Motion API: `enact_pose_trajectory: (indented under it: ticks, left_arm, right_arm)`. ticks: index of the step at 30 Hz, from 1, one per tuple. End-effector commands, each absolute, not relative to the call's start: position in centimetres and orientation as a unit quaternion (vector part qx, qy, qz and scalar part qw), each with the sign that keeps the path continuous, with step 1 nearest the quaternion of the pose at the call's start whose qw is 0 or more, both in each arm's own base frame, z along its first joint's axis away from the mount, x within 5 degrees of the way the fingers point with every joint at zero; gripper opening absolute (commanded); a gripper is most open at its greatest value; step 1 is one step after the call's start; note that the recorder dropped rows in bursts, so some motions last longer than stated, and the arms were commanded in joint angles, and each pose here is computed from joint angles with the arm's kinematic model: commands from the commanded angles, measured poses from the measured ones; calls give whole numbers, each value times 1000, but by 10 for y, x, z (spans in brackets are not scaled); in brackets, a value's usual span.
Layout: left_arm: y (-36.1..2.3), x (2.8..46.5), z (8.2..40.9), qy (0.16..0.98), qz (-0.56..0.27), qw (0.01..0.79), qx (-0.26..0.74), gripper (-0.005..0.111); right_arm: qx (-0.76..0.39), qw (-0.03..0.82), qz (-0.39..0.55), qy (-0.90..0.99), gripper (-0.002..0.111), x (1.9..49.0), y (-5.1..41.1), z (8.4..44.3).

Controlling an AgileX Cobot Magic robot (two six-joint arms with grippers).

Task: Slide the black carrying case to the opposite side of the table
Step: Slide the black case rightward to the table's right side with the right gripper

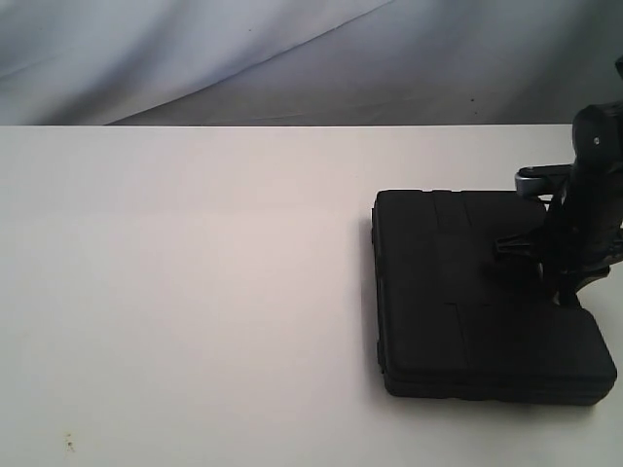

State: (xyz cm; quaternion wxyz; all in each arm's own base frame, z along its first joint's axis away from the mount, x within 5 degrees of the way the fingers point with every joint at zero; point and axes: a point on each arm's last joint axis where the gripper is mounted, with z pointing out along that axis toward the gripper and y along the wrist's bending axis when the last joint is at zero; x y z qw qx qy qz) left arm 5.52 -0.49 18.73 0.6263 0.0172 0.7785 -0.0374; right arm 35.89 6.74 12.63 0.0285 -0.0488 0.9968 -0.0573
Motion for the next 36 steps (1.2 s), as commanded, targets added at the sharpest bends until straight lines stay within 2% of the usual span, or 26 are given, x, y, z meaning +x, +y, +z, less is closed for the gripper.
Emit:
enact_pose_trajectory:
  ticks: [1, 36]
  left_arm:
    - [-5, 55, 187, 775, -33, 631, 21, 0]
    - [-5, 55, 187, 775, -33, 631, 20, 0]
  right_arm:
    - [-48, 43, -51, 997, 0, 360, 65, 133]
    - [-50, 53, -25, 997, 0, 361, 71, 133]
